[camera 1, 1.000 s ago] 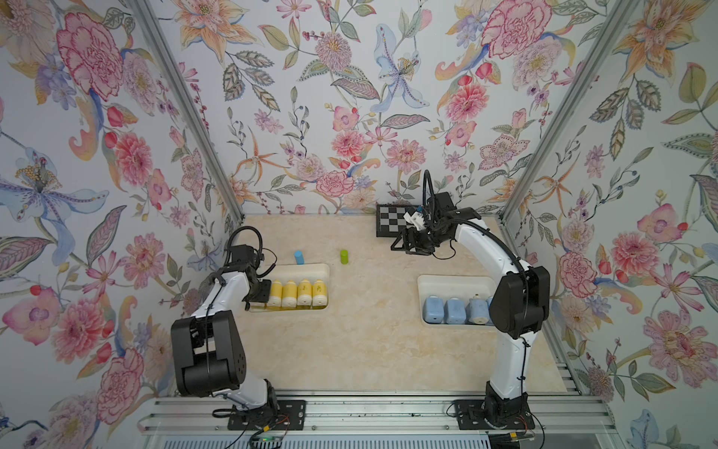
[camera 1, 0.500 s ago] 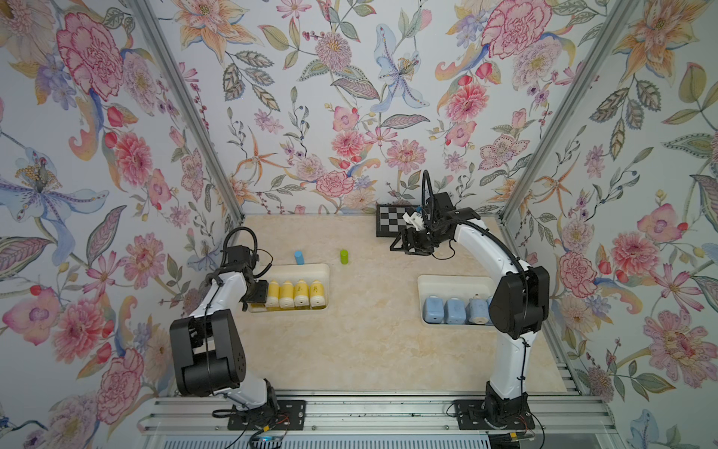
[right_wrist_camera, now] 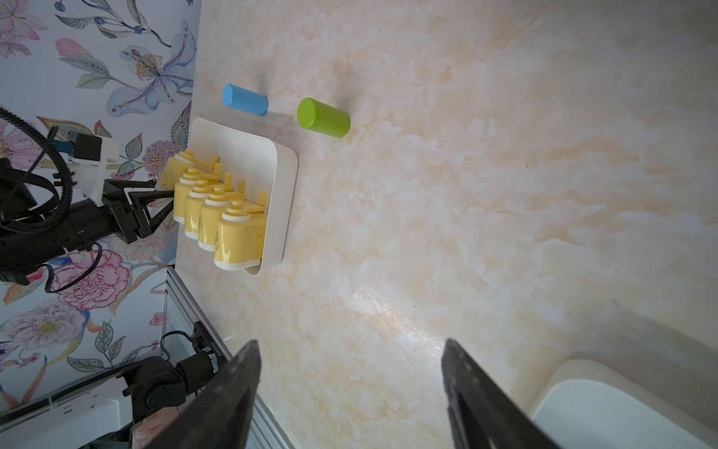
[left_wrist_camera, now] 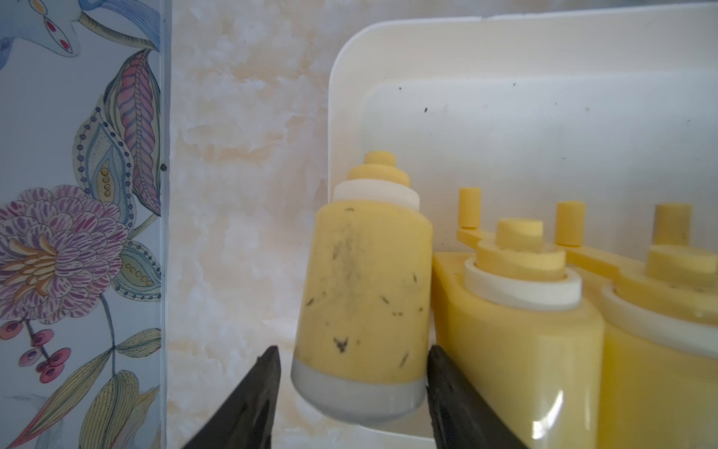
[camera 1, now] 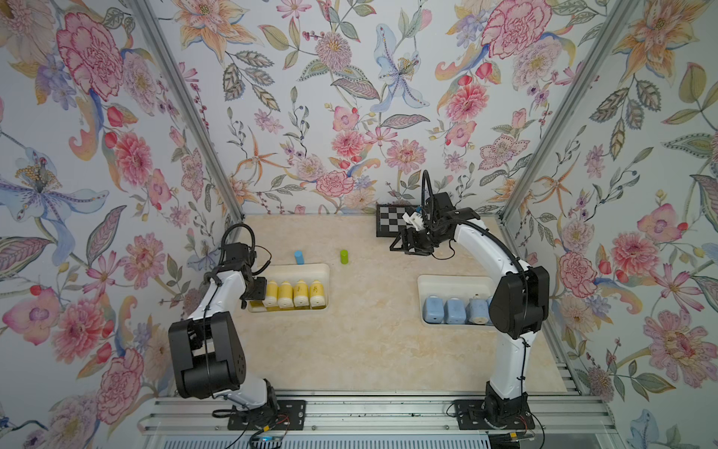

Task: Place the pencil sharpeners by color into the storage box
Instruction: Place the pencil sharpener in the storage box.

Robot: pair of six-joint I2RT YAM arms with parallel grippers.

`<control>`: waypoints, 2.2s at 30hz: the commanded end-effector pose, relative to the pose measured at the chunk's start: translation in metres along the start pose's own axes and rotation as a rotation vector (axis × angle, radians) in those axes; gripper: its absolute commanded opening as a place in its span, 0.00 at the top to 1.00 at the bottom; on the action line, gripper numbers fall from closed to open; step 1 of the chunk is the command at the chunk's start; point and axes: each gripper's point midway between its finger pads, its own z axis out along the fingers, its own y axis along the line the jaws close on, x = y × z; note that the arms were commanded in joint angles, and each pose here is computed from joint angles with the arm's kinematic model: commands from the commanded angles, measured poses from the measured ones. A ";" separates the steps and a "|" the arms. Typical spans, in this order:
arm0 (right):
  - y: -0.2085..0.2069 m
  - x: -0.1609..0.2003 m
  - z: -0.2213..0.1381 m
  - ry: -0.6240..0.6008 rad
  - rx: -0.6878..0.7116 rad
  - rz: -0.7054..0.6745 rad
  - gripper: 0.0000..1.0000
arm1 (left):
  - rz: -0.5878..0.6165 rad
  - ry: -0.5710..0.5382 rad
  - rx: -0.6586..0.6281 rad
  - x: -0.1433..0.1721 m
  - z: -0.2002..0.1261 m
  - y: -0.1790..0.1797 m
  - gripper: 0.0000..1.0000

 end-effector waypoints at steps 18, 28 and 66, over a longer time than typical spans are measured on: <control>0.003 -0.002 0.004 0.009 -0.012 -0.017 0.26 | -0.096 -0.140 0.000 -0.028 -0.027 0.007 0.53; 0.002 -0.002 0.006 0.012 -0.013 -0.015 0.26 | -0.118 -0.152 0.017 -0.023 -0.020 0.002 0.65; -0.023 0.004 0.007 0.011 0.093 0.017 0.26 | -0.254 -0.478 0.147 -0.043 -0.068 -0.026 0.35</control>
